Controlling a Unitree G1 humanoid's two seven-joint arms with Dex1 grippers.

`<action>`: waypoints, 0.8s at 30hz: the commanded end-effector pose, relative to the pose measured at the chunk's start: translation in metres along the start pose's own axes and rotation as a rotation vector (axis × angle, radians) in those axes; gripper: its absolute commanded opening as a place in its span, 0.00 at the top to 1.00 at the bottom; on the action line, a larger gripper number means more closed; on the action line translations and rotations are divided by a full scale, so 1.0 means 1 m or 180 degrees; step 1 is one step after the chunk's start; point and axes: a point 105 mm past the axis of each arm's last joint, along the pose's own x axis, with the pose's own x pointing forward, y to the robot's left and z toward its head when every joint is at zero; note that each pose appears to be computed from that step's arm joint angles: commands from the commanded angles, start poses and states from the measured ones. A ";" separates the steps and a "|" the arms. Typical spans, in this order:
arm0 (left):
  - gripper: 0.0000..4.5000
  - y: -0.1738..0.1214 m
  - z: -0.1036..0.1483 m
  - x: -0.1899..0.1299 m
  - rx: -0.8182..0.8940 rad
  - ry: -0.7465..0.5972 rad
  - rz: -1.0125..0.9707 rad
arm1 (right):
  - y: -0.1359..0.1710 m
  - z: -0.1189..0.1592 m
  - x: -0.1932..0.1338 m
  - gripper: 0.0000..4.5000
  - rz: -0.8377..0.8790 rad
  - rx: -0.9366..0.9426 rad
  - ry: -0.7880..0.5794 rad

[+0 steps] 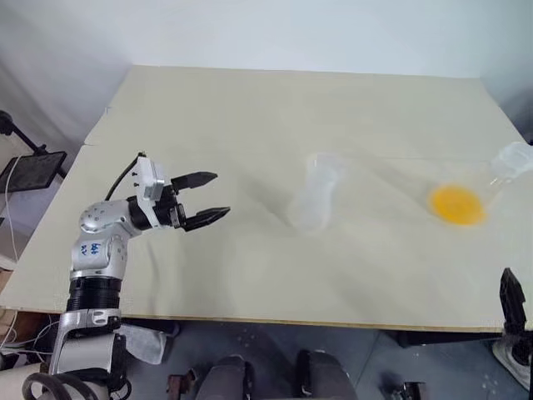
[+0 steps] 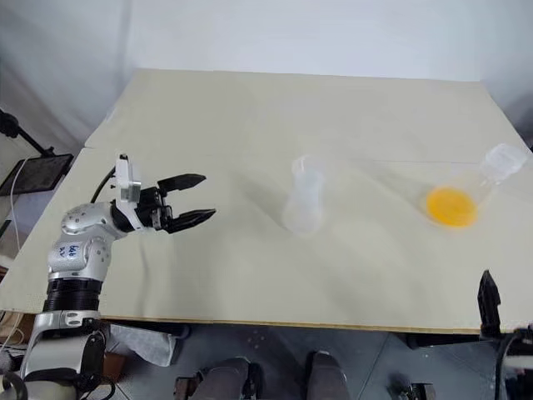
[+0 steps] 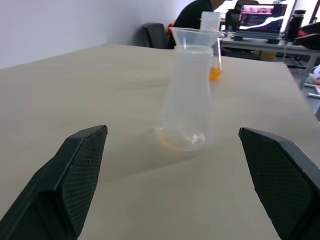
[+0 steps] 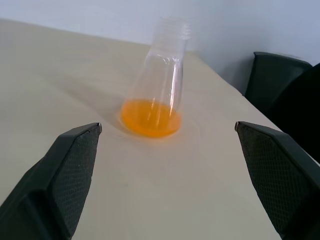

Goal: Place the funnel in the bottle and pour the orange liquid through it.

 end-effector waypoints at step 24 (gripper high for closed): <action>0.01 -0.019 0.017 0.010 0.0084 -0.0086 -0.0082 | -0.017 0.040 0.152 0.00 -0.0180 0.0563 -0.0137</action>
